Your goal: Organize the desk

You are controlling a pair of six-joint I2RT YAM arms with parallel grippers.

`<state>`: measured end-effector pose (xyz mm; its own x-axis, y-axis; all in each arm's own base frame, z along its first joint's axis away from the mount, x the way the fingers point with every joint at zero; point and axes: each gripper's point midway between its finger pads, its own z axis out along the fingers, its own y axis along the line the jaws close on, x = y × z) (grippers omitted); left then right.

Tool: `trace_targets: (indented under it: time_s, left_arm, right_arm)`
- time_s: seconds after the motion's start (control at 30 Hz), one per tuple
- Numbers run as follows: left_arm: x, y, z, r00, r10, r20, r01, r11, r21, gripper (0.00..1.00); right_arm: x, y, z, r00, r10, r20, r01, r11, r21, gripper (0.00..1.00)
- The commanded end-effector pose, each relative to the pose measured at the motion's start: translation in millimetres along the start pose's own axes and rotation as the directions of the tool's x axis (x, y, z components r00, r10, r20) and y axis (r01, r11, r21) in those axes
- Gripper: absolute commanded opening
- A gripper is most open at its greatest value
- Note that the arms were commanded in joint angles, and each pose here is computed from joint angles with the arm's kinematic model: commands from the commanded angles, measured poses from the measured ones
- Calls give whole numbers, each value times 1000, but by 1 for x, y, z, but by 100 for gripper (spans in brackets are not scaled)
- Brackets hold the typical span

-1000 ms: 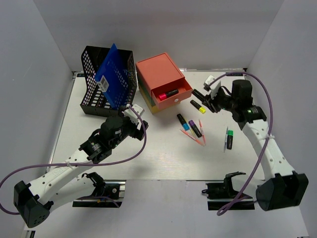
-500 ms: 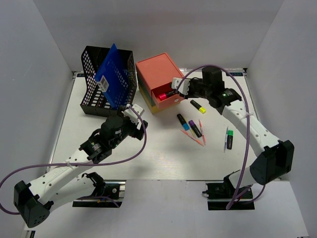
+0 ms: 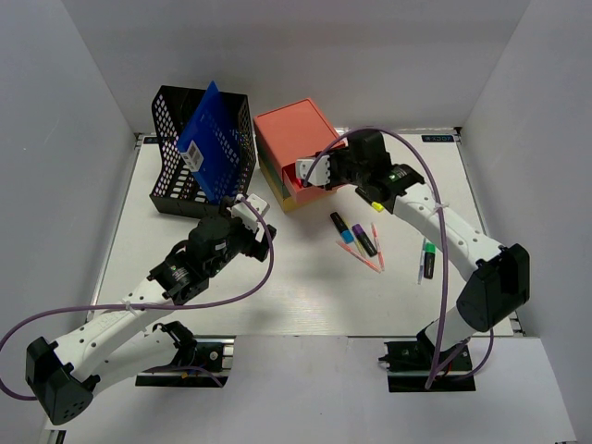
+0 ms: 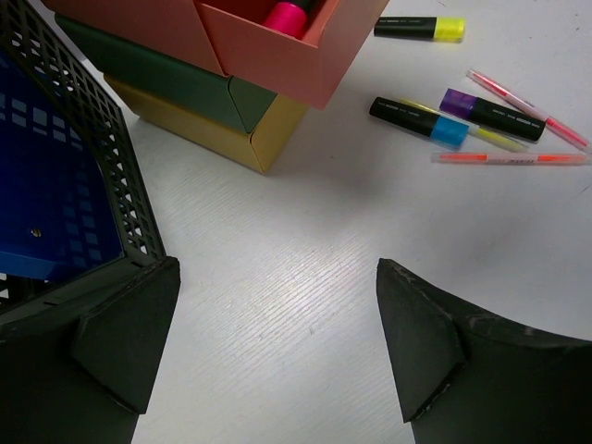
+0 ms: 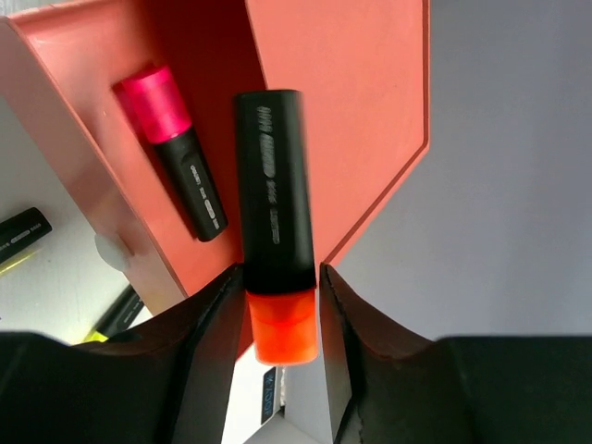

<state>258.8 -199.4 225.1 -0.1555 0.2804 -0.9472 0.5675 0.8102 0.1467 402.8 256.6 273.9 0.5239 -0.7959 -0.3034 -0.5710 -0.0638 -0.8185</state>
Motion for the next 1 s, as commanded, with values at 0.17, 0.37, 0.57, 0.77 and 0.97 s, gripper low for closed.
trace_targets:
  time_s: [0.17,0.37,0.57,0.77,0.97]
  left_arm:
    - [-5,-9,1,1000,-21,21,20,999,41,97]
    - [-16,-17,6,967,-237,91,233,971,52,90]
    - [-21,-40,16,944,-322,70,310,940,145,51]
    - [-8,-11,17,959,-282,2,282,959,-12,22]
    - [6,1,4,975,-222,29,223,973,-57,78]
  right_arm:
    - [-12,-27,-12,998,-63,1,63,995,78,55]
    - [-15,-52,-37,993,115,33,-119,971,209,54]
    - [-2,-70,-122,779,581,235,-622,670,405,18]
    - [-13,65,-116,529,834,158,-844,537,-4,6]
    - [2,154,-87,330,943,-51,-935,318,-157,58]
